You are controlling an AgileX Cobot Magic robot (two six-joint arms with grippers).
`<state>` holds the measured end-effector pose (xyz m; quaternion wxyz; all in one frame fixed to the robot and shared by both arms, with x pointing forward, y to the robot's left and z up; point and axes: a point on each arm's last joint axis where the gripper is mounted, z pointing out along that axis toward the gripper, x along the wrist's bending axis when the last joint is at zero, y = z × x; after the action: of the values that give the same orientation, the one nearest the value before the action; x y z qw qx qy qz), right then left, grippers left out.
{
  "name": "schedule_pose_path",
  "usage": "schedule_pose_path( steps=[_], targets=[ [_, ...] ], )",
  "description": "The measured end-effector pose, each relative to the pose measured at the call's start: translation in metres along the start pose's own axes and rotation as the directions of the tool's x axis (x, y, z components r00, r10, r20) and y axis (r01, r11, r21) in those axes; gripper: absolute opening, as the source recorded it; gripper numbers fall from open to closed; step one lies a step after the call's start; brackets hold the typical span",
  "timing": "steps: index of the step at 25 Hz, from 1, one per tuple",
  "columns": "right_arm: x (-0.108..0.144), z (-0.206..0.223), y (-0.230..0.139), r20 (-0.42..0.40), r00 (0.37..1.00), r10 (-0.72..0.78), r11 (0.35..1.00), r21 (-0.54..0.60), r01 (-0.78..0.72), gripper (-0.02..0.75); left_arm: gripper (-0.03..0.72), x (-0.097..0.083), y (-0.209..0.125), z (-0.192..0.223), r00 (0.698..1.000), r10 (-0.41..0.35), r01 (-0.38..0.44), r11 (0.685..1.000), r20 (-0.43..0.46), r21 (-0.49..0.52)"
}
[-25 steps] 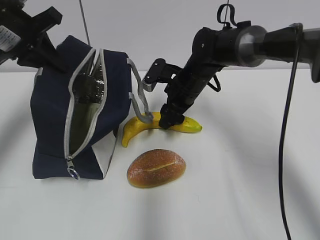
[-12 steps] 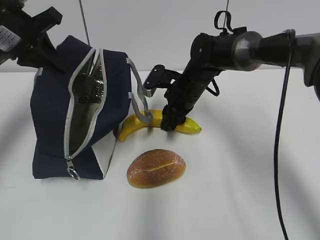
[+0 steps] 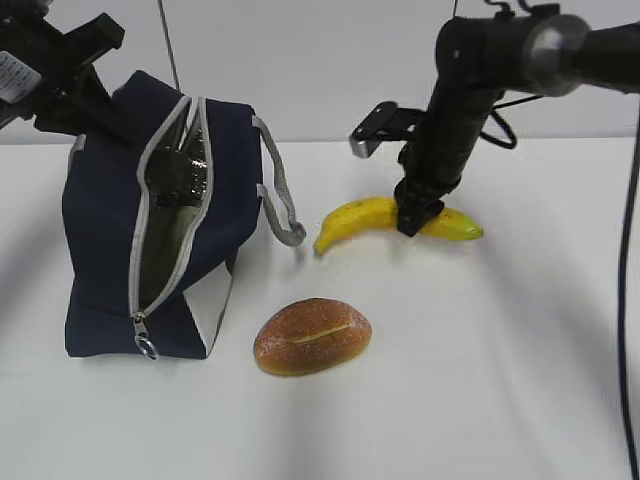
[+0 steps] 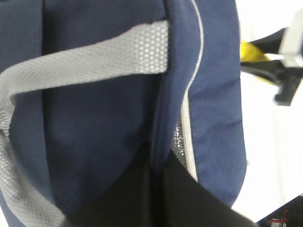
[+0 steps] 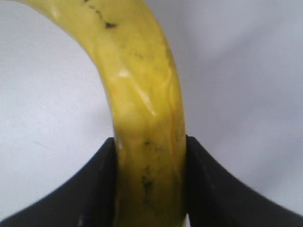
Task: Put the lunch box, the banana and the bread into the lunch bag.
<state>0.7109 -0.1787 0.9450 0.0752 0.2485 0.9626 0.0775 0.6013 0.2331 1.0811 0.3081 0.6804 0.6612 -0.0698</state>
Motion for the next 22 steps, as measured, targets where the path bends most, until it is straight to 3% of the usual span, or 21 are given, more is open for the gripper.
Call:
schedule_pose_path(
  steps=[3,8,12,18,22],
  targets=[
    [-0.009,-0.035,-0.009,0.051,0.996,0.068,0.997,-0.024,-0.067,0.297,-0.003,0.0,0.0,0.0,1.0,0.0,0.0,1.0,0.0,-0.001],
    [0.0,-0.1,-0.006,0.081,0.982,0.17,0.979,-0.132,-0.158,0.298,-0.003,-0.001,0.001,0.0,1.0,-0.004,0.004,1.0,0.006,-0.014],
    [0.017,-0.14,-0.003,-0.028,0.954,0.298,0.929,-0.22,-0.297,0.298,-0.003,-0.002,0.002,0.0,1.0,-0.014,0.014,1.0,0.023,-0.021],
    [0.035,-0.164,0.01,-0.256,0.84,0.478,0.791,-0.291,-0.539,0.298,-0.003,0.001,0.004,-0.003,0.999,-0.036,0.037,0.999,0.037,-0.04],
    [0.05,-0.164,0.023,-0.31,0.801,0.512,0.762,-0.267,-0.59,0.298,-0.003,0.008,0.006,-0.006,0.998,-0.052,0.054,0.997,0.031,-0.053]
  ],
)
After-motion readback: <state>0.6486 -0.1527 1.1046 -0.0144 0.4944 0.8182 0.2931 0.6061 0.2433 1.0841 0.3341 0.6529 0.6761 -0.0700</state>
